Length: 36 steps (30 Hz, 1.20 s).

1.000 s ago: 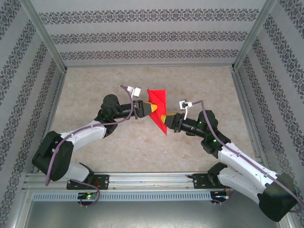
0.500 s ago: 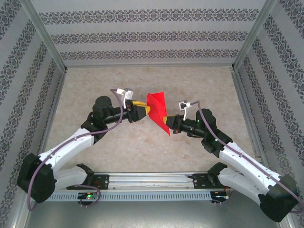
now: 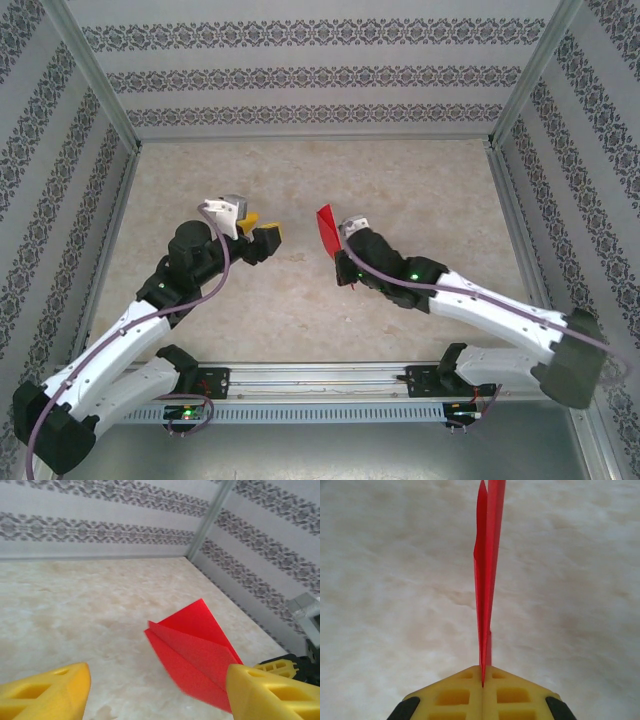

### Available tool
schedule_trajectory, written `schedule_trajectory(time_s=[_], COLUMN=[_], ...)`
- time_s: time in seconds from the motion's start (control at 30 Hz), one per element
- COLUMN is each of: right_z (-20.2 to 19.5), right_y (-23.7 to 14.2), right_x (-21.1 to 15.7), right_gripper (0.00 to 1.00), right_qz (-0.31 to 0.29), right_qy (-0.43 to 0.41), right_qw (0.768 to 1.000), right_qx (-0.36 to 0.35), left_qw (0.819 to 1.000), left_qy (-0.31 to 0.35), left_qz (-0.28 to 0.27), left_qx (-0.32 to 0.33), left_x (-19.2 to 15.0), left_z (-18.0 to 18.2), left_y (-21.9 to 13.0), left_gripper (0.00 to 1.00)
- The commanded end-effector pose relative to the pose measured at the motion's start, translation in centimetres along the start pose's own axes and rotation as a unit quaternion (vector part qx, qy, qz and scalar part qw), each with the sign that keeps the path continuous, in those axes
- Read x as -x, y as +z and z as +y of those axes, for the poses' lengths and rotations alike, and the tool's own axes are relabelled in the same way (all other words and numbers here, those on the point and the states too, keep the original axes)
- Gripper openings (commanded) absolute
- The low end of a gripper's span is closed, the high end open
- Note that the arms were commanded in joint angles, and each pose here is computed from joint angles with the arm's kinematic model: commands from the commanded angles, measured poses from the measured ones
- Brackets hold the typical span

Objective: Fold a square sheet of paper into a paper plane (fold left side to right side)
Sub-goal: Turn over the paper at the center of the table.

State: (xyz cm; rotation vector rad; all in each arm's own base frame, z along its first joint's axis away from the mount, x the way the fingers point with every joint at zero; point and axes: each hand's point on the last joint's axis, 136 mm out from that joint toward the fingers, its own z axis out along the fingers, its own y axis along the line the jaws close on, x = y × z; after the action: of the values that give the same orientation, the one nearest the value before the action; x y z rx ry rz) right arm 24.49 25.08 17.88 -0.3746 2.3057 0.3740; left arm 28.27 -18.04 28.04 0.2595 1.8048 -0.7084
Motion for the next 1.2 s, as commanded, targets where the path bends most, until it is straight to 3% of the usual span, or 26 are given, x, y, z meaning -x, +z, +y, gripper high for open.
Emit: schedule_trajectory(time_s=[0.0, 0.23, 0.5, 0.77, 1.17], right_z=[-4.8, -4.7, -2.8, -1.2, 0.2], right_y=[0.1, 3.1, 8.2, 10.8, 10.4], right_x=[-0.7, -2.5, -5.7, -8.9, -8.4], right_gripper=[0.00, 0.00, 0.00, 0.07, 0.27], right_qz=[0.019, 0.090, 0.159, 0.209, 0.192], right_qy=[-0.064, -0.160, -0.234, -0.220, -0.143], right_qw=[0.979, 0.928, 0.884, 0.894, 0.938], right_qx=[-0.190, -0.324, -0.372, -0.329, -0.253], left_qw=[0.997, 0.993, 0.990, 0.991, 0.993], left_qy=[0.023, 0.026, 0.031, 0.028, 0.026], left_qz=[-0.003, -0.022, -0.030, -0.032, -0.028], left_qx=[0.068, 0.116, 0.132, 0.129, 0.115], left_x=[-0.4, -0.2, 0.1, 0.4, 0.6], left_z=[2.6, 4.3, 4.8, 4.6, 4.2], left_y=[-0.9, -2.3, -2.8, -2.6, -1.8], left_gripper=[0.71, 0.73, 0.74, 0.75, 0.78])
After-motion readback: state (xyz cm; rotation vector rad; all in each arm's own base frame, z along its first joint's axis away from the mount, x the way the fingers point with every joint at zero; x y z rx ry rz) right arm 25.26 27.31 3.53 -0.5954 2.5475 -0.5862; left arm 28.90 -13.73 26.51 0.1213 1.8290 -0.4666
